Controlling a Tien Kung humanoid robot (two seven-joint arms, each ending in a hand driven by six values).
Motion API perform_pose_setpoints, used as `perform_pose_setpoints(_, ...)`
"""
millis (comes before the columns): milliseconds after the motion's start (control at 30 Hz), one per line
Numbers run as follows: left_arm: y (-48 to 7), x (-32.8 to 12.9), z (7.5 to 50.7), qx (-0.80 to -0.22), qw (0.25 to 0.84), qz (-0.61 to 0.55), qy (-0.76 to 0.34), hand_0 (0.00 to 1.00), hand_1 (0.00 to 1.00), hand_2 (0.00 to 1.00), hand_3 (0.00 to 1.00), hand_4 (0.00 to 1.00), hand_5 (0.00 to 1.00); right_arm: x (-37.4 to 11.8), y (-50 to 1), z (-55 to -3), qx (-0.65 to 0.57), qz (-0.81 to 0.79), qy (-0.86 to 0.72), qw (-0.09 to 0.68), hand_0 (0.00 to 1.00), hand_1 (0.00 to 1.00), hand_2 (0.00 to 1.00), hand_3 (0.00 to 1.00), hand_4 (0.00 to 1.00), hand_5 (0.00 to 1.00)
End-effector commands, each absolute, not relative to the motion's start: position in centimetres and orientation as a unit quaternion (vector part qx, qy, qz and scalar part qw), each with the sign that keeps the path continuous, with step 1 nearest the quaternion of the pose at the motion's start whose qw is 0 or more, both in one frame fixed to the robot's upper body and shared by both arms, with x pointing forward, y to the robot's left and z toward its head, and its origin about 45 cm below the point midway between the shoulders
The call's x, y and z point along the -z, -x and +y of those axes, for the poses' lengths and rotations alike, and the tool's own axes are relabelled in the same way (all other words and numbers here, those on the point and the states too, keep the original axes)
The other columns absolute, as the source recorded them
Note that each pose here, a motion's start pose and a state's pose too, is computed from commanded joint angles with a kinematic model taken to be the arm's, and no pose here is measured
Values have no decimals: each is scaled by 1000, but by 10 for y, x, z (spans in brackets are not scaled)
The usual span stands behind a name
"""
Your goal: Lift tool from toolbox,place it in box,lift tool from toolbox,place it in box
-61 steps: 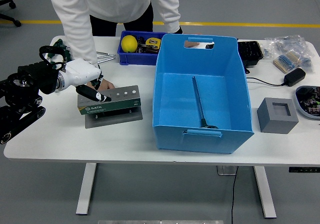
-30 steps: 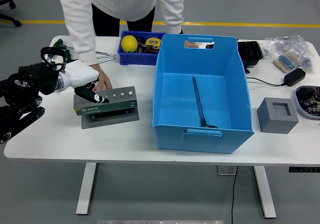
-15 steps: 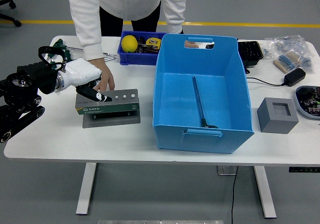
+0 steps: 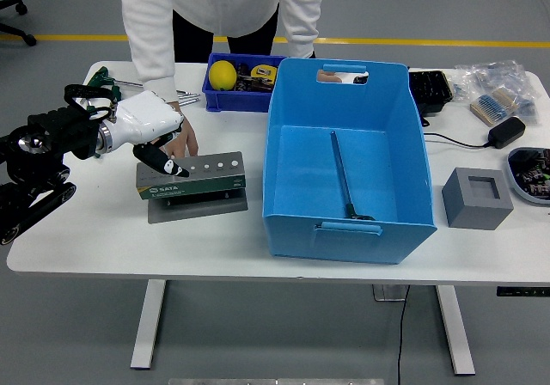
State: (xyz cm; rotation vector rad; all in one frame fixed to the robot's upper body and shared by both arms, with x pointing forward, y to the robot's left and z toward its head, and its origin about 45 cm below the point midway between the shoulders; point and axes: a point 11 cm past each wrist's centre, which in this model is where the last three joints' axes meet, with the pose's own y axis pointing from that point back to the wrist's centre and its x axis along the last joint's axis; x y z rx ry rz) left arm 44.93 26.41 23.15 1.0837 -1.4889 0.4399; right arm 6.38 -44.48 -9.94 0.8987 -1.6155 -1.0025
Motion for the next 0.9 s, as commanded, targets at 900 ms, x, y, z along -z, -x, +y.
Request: perform_pose_setpoints(900,-427,-361,195,-344,624,-642,-283,147,2,28,47,783,209,101,-57,-442,417,-662,-370,501,738,733,773,605,850,744)
